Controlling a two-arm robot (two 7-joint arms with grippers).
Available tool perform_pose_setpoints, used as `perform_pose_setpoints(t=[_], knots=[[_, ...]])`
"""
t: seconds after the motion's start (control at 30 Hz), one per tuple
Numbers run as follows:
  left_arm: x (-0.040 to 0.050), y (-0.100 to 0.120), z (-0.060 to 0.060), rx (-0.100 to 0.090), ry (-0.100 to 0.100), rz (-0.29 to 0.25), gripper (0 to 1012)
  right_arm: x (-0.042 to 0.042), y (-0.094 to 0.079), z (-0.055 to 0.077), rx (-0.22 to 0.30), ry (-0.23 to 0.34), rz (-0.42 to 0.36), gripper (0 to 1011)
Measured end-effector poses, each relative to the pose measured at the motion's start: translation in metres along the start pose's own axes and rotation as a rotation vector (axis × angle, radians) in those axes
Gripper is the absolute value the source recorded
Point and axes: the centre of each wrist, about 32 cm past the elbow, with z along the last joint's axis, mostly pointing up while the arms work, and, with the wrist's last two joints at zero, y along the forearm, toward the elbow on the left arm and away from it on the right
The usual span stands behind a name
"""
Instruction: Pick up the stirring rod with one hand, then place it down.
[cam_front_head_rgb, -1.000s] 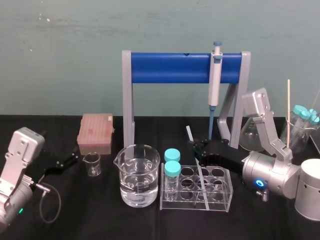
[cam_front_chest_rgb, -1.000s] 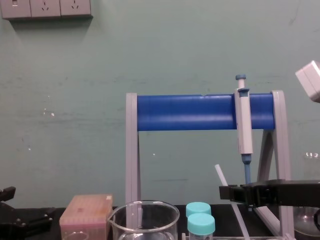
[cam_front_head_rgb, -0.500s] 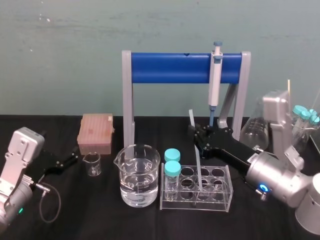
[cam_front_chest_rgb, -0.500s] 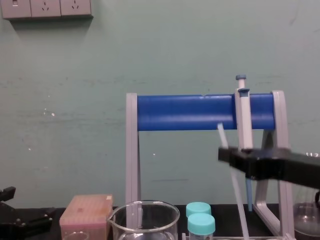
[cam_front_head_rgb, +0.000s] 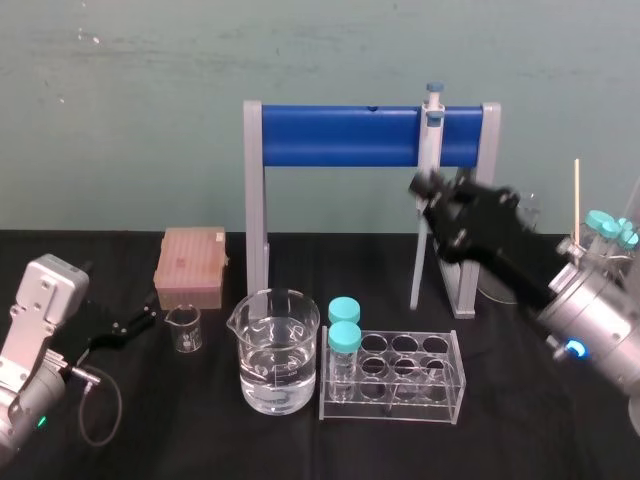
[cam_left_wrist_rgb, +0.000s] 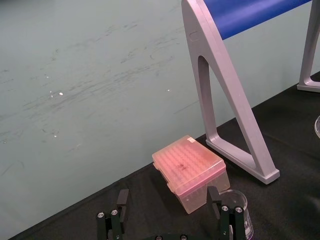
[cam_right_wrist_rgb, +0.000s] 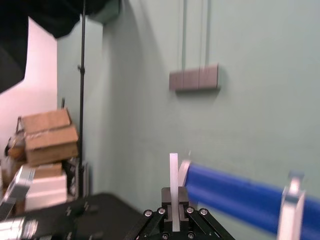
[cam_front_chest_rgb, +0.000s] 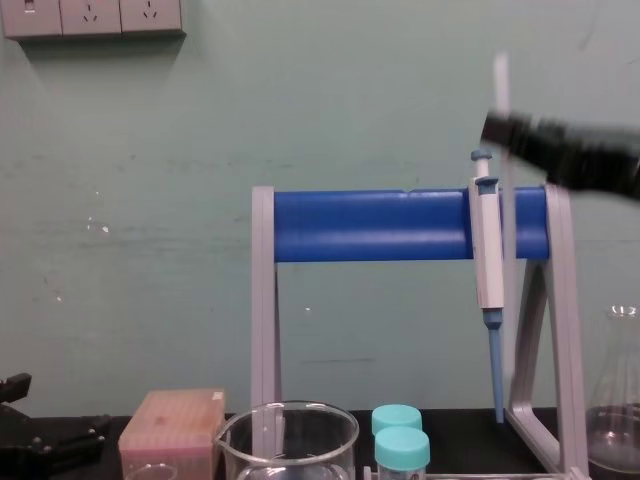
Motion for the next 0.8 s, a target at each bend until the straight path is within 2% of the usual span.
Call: perform_pose_setpoints(t=[0.03, 0.2, 0.8], knots=[[0.0000, 0.000, 0.000, 0.000, 0.000, 0.000, 1000, 0.0018, 0.001, 0.006, 0.025, -0.013, -0.004, 69], [0.0000, 0.000, 0.000, 0.000, 0.000, 0.000, 1000, 0.0055, 0.003, 0.019, 0.073, -0.042, -0.013, 68], [0.0000, 0.000, 0.000, 0.000, 0.000, 0.000, 1000, 0.0037, -0.002, 0.023, 0.066, -0.038, -0.017, 68]])
